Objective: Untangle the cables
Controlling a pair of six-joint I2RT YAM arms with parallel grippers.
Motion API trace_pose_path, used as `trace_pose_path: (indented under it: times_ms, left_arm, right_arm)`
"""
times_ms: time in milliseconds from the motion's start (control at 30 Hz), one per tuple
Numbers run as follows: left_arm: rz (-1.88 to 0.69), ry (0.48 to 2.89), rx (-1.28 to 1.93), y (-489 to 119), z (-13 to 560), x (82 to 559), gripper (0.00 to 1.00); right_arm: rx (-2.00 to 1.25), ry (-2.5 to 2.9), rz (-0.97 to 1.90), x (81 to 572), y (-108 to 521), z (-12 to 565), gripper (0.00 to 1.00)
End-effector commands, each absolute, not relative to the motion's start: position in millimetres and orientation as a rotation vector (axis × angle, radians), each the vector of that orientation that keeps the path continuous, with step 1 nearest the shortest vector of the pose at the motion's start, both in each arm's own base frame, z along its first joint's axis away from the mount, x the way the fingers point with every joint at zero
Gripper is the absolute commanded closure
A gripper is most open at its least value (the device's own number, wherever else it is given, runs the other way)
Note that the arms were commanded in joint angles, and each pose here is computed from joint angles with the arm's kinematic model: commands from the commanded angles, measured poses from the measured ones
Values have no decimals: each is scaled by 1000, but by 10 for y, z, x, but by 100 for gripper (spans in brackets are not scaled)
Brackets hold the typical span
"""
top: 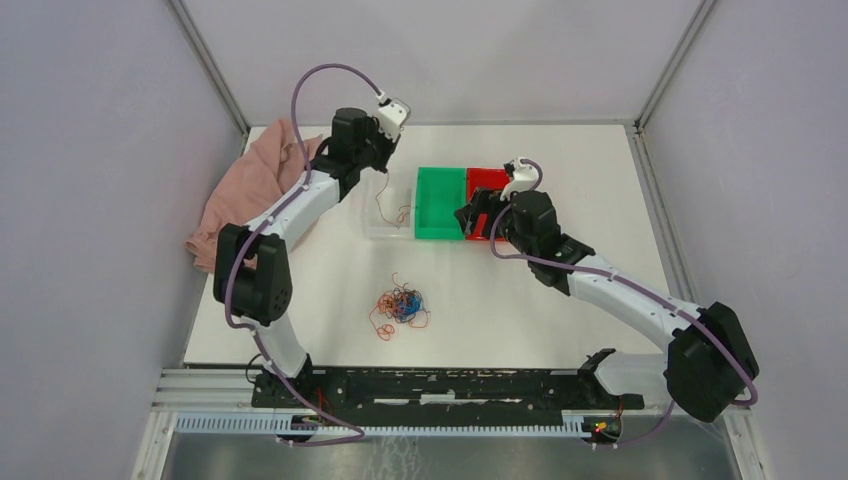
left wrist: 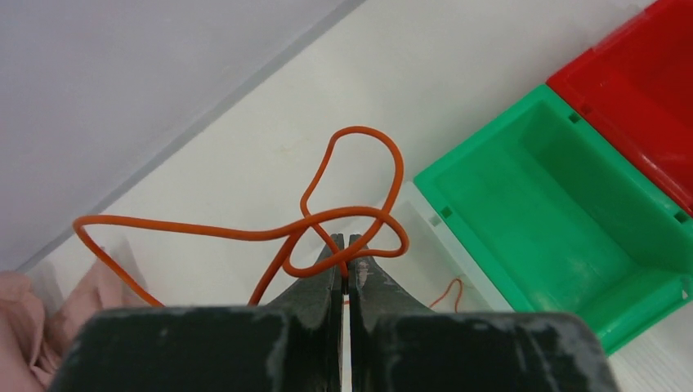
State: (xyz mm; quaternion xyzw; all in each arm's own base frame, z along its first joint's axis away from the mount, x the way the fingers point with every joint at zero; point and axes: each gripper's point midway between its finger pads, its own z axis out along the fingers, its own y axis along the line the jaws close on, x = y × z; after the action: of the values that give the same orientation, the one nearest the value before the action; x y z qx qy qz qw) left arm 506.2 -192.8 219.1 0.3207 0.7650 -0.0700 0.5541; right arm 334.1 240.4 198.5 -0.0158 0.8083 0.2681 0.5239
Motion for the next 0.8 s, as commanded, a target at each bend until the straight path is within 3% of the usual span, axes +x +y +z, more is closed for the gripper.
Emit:
trace_pose_path:
  times_ms: [0, 233, 467, 667, 767]
  left_arm:
    - [-240, 1852, 893, -2092, 1853, 4861, 95]
    - [-235, 1986, 946, -2045, 1431, 4795, 94]
    - [-333, 2067, 1021, -2099, 1210, 4571, 86]
    - [-340, 2151, 1117, -2062, 1186, 4488, 55]
    - [-368, 2171, 1125, -2065, 1306, 4438, 45]
  right_arm:
    - [-9, 1872, 657, 3383, 2367, 2169, 15]
    - [-3, 1866, 650, 3365, 2308, 2200, 15]
    - [4, 1864, 643, 3353, 2260, 2198, 15]
    - [11, 1860, 644, 3347, 2231, 2211, 15]
    - [15, 1860, 641, 3350, 2214, 2217, 15]
